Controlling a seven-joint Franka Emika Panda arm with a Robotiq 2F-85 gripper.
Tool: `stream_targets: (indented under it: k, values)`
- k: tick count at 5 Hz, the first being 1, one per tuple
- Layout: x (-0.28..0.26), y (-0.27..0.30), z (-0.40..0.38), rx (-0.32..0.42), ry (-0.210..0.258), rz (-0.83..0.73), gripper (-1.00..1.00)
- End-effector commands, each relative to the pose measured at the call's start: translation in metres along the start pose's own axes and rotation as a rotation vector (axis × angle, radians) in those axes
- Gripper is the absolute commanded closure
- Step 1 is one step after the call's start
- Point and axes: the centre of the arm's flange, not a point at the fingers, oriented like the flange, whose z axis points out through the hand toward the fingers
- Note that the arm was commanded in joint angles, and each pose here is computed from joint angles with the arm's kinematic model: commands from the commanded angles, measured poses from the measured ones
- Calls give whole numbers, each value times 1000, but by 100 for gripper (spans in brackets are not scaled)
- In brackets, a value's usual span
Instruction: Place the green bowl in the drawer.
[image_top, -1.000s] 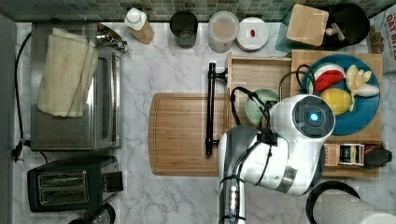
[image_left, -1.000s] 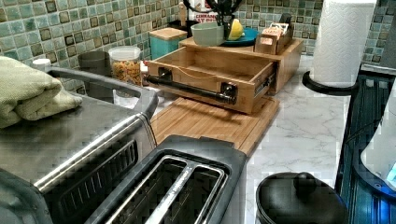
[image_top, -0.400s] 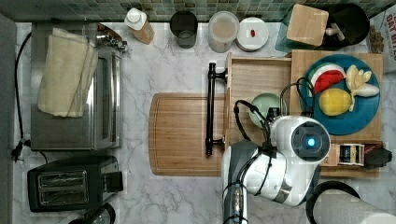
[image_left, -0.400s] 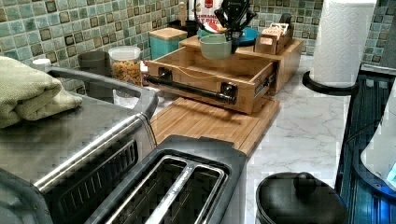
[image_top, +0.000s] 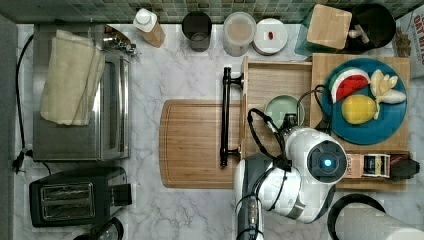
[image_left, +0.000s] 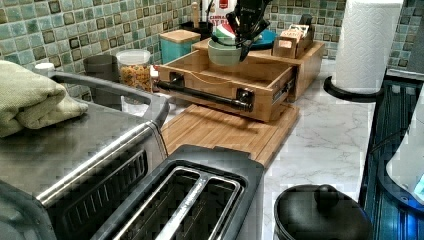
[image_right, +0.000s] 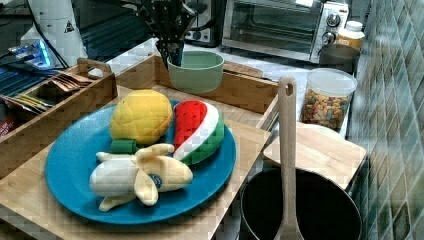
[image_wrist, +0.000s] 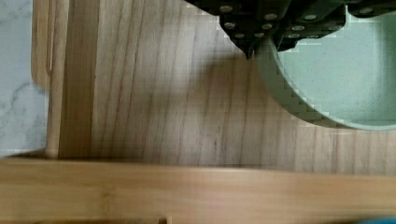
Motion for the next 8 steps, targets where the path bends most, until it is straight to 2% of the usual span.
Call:
stream_targets:
  k: [1,2,3,4,5,6,8]
  values:
    - [20,-5,32,46,-44,-78,100]
    - [27,-10,39,28,-70,-86,100]
    - [25,-9,47,33,-45,-74,100]
    - [27,-12,49,28,-51,-78,100]
    - [25,-15,49,18,-61,-71,-100]
    - [26,-16,48,12,-73,-70,-100]
    - [23,-19,42,-4,-61,-83,-100]
